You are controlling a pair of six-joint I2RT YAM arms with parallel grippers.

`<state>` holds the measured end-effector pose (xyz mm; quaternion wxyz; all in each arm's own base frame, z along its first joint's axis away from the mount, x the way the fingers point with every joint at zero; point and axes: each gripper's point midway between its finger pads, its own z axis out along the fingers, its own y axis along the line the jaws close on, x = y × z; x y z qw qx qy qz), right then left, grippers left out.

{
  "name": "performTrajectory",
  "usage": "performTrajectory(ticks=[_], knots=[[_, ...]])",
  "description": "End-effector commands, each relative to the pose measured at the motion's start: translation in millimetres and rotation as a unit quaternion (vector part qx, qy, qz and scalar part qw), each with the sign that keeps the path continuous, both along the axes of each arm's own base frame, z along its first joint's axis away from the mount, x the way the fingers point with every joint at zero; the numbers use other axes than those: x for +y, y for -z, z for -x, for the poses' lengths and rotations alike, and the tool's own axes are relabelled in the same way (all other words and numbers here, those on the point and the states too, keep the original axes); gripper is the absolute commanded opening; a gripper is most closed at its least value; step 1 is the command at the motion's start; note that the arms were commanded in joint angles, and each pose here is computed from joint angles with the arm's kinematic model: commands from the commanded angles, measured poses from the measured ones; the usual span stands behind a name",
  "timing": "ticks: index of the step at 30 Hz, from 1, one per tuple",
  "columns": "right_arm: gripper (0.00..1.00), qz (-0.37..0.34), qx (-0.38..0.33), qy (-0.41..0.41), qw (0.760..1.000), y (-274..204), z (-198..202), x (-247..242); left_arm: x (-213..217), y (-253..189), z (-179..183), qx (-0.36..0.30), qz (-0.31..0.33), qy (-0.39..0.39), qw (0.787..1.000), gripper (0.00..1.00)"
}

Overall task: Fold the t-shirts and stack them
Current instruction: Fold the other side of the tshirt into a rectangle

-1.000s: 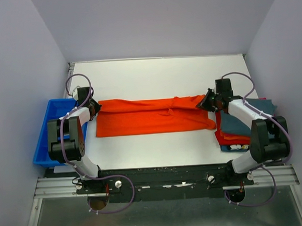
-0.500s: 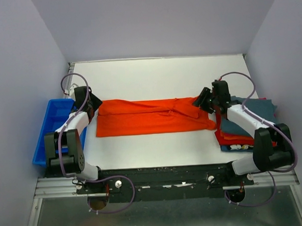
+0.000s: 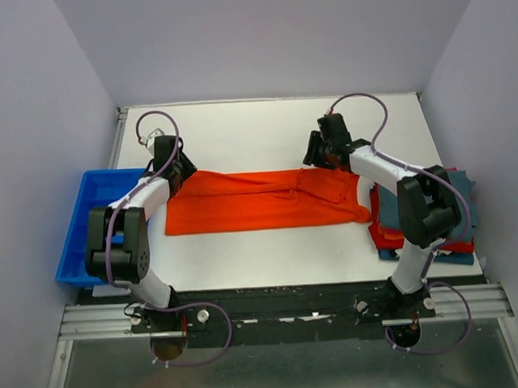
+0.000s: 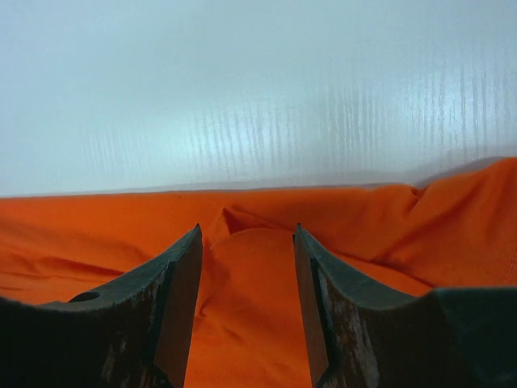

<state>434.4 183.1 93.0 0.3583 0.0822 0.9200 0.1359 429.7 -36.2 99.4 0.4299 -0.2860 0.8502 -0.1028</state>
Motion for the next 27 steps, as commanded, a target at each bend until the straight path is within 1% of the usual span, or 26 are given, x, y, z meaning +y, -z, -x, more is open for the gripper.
performTrajectory(ticks=[1, 3, 6, 11, 14, 16, 18, 20, 22, 23, 25, 27], knots=[[0.57, 0.046, 0.021, 0.000, 0.999, 10.8, -7.3, -5.8, -6.8, 27.1, -11.4, 0.040, 0.007, 0.013, 0.999, 0.48], [0.57, 0.047, 0.024, -0.012, 0.999, 14.5, -8.4, 0.2, -5.7, 40.6, -19.1, 0.065, 0.004, 0.021, 0.998, 0.48], [0.57, 0.055, 0.033, -0.028, 0.998, 22.0, -8.4, 9.3, 1.7, 56.5, -28.4, 0.102, 0.014, 0.017, 0.994, 0.45], [0.54, 0.055, 0.054, -0.050, 0.996, 37.5, -3.6, 20.8, 9.1, 69.5, -36.0, 0.126, 0.014, 0.010, 0.992, 0.45], [0.53, 0.060, 0.066, -0.050, 0.995, 47.8, -2.6, 21.6, 16.7, 80.2, -32.2, 0.147, 0.008, -0.008, 0.989, 0.48], [0.50, 0.064, 0.070, -0.050, 0.994, 52.6, -3.4, 21.3, 17.6, 84.1, -31.5, 0.150, 0.010, -0.009, 0.989, 0.48], [0.42, 0.066, 0.072, -0.050, 0.994, 53.5, -2.4, 21.0, 17.4, 83.1, -31.8, 0.149, 0.010, -0.008, 0.989, 0.48], [0.32, 0.074, 0.065, -0.048, 0.994, 49.5, -2.2, 19.5, 18.3, 81.1, -32.2, 0.147, 0.007, -0.008, 0.989, 0.48], [0.18, 0.094, 0.053, -0.038, 0.993, 39.3, -0.3, 14.4, 19.8, 78.9, -32.1, 0.145, 0.003, -0.010, 0.989, 0.48], [0.13, 0.109, 0.047, -0.032, 0.992, 34.4, 1.0, 10.9, 20.6, 76.7, -32.3, 0.144, 0.001, -0.011, 0.990, 0.48], [0.05, 0.129, 0.033, -0.033, 0.991, 22.1, 7.4, 12.6, 22.6, 74.0, -31.8, 0.141, -0.003, -0.014, 0.990, 0.48], [0.03, 0.137, 0.022, -0.032, 0.990, 11.5, 16.0, 13.9, 23.0, 70.0, -32.4, 0.136, -0.006, -0.015, 0.991, 0.48]])
